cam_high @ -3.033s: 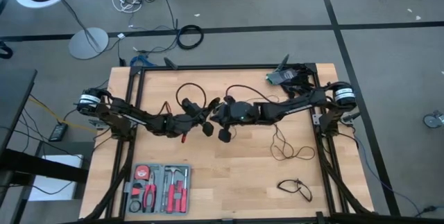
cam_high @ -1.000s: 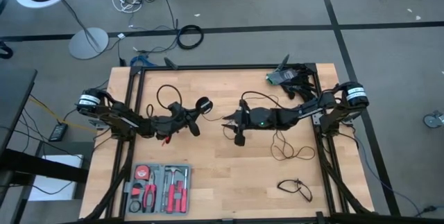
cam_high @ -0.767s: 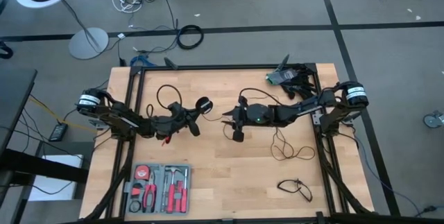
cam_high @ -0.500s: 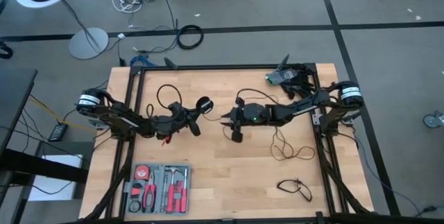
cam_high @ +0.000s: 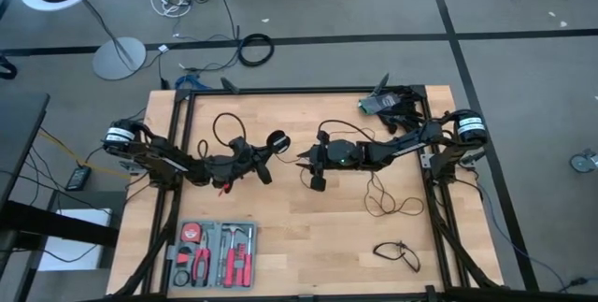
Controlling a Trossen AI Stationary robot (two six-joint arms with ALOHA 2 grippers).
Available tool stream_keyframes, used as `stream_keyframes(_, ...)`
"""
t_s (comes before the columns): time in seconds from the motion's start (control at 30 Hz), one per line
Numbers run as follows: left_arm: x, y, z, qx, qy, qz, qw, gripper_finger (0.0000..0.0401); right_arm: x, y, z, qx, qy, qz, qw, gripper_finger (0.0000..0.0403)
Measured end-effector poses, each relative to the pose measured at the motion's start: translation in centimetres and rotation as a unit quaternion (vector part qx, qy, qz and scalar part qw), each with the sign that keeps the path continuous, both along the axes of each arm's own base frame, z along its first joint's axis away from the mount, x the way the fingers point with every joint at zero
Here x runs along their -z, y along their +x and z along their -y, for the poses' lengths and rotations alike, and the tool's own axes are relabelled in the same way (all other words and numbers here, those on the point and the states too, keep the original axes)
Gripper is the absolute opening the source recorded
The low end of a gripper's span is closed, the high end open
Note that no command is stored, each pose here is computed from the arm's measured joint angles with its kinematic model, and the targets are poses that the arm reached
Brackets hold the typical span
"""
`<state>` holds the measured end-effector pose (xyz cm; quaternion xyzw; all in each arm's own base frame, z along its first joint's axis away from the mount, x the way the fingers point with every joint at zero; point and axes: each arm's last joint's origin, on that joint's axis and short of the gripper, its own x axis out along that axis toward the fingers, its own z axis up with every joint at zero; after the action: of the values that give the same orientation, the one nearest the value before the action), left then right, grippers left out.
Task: Coil cords
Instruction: Coil the black wire onto the spool
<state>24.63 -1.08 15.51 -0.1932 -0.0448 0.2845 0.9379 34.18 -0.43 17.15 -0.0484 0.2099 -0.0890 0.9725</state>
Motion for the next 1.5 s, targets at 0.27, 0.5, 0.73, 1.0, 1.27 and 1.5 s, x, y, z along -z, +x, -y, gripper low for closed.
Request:
stream_keyframes(0.27, -0.3, 0.3, 0.0, 0.001, 0.01, -0.001, 1.0, 0.0, 0.1, -0.1, 0.0, 0.01, 0.002, -0.004, 1.0, 0.0082)
stream_keyframes(0.5, -0.3, 0.3, 0.0, 0.001, 0.011, -0.003, 1.0, 0.0, 1.2, -0.7, 0.1, 0.023, 0.018, -0.067, 0.997, 0.0008)
stream_keyframes(0.73, -0.3, 0.4, 0.1, 0.019, 0.021, -0.011, 1.0, 0.0, 1.3, -0.8, 0.3, 0.071, 0.033, -0.065, 0.995, 0.0003)
stream_keyframes(1.0, 0.9, 0.3, 0.2, 0.037, 0.023, -0.071, 0.997, 0.0, -1.4, -1.5, 1.1, 0.124, 0.048, -0.01, 0.991, 0.0001)
stream_keyframes(1.27, 1.5, 0.2, 0.2, 0.038, 0.025, -0.108, 0.993, 0.0, -5.3, -1.9, 0.9, 0.091, 0.061, 0.094, 0.989, 0.0)
stream_keyframes(1.5, 1.2, 1.4, 0.2, 0.023, 0.032, -0.148, 0.988, 0.0, -5.6, 0.2, 0.7, 0.053, 0.074, 0.112, 0.99, 0.0)
